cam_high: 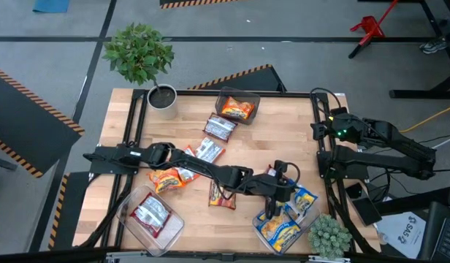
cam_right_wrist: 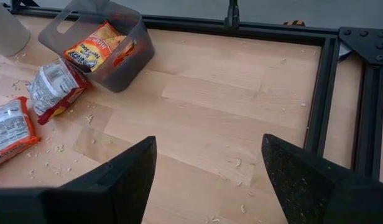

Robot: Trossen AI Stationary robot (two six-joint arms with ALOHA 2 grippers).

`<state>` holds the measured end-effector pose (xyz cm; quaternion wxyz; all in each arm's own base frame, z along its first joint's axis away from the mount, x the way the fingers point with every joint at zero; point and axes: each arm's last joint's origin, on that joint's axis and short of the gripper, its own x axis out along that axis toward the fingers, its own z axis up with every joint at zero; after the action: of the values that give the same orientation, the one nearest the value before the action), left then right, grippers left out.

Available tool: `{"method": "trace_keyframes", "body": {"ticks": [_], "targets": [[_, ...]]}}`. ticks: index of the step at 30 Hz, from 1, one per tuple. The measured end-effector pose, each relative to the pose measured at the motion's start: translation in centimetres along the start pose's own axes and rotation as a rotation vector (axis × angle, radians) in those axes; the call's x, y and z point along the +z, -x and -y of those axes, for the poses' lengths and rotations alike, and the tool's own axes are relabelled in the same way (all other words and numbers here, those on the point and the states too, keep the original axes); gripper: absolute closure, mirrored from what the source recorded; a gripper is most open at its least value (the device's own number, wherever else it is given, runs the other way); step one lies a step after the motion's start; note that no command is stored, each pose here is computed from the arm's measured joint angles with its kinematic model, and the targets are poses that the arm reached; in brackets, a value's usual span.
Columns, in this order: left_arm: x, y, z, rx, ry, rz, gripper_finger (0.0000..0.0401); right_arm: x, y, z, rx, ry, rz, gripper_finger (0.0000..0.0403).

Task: Sort Maruchan noodles
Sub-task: Put the blue noodle pack into the right transparent bin

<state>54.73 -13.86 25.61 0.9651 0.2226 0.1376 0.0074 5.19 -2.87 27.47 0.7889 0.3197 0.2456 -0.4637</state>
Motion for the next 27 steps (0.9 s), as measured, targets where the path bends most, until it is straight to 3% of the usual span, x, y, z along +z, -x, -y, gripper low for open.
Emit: {"method": "trace_keyframes", "body": {"ticks": [14,27], "targets": [[-1.6,-1.1,1.7,-0.015,0.011,-0.013,0.0398,0.0,0.0,0.0,-0.006,0.003,0.003,0.0123],[-1.6,-1.1,1.9,-0.082,-0.038,-0.006,0.0314,0.0,0.0,0.0,-0.006,0.003,0.004,0.0123]]}}
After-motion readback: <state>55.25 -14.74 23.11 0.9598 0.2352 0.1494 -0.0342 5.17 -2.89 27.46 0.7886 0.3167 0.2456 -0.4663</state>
